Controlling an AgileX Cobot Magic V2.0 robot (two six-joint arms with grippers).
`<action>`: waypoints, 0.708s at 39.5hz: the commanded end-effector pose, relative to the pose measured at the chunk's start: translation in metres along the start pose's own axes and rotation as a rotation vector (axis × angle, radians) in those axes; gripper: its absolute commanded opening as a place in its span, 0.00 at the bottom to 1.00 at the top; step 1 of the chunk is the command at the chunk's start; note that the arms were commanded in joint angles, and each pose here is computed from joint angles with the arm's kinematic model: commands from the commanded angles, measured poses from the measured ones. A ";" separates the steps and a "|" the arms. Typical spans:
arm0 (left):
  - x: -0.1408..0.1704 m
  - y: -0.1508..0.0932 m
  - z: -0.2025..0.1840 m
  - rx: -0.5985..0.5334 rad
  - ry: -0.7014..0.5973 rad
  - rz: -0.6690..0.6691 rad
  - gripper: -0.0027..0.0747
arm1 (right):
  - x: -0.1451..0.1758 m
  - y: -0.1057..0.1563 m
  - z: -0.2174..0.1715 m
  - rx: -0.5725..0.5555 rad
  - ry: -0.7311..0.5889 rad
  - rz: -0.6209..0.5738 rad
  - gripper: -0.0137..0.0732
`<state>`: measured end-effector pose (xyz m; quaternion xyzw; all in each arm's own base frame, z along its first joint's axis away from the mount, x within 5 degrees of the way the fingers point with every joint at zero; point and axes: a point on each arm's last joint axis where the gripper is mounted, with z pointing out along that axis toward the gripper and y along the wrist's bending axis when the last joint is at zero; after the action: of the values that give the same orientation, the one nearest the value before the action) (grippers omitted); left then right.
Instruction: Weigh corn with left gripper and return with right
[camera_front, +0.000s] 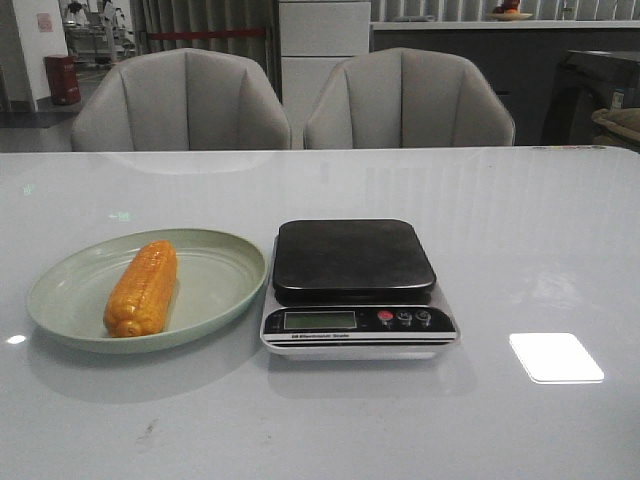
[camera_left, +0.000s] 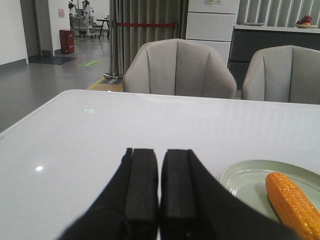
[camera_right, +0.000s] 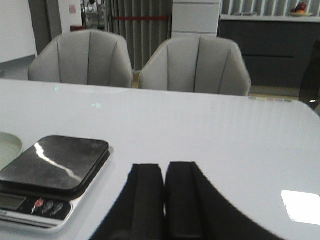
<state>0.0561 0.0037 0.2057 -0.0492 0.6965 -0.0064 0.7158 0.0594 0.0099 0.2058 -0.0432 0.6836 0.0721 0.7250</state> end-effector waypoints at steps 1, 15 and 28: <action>0.002 -0.001 -0.001 0.017 -0.073 -0.008 0.18 | -0.004 0.000 -0.005 0.002 -0.096 -0.009 0.34; 0.002 -0.001 -0.001 0.017 -0.071 -0.008 0.18 | -0.006 0.000 -0.005 0.001 -0.114 -0.009 0.34; 0.002 -0.001 -0.001 0.017 -0.071 -0.008 0.18 | -0.006 0.000 -0.005 0.001 -0.114 -0.009 0.34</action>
<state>0.0561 0.0037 0.2059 -0.0491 0.6957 -0.0065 0.7166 0.0557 0.0087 0.2073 -0.0378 0.6717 0.0713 0.7364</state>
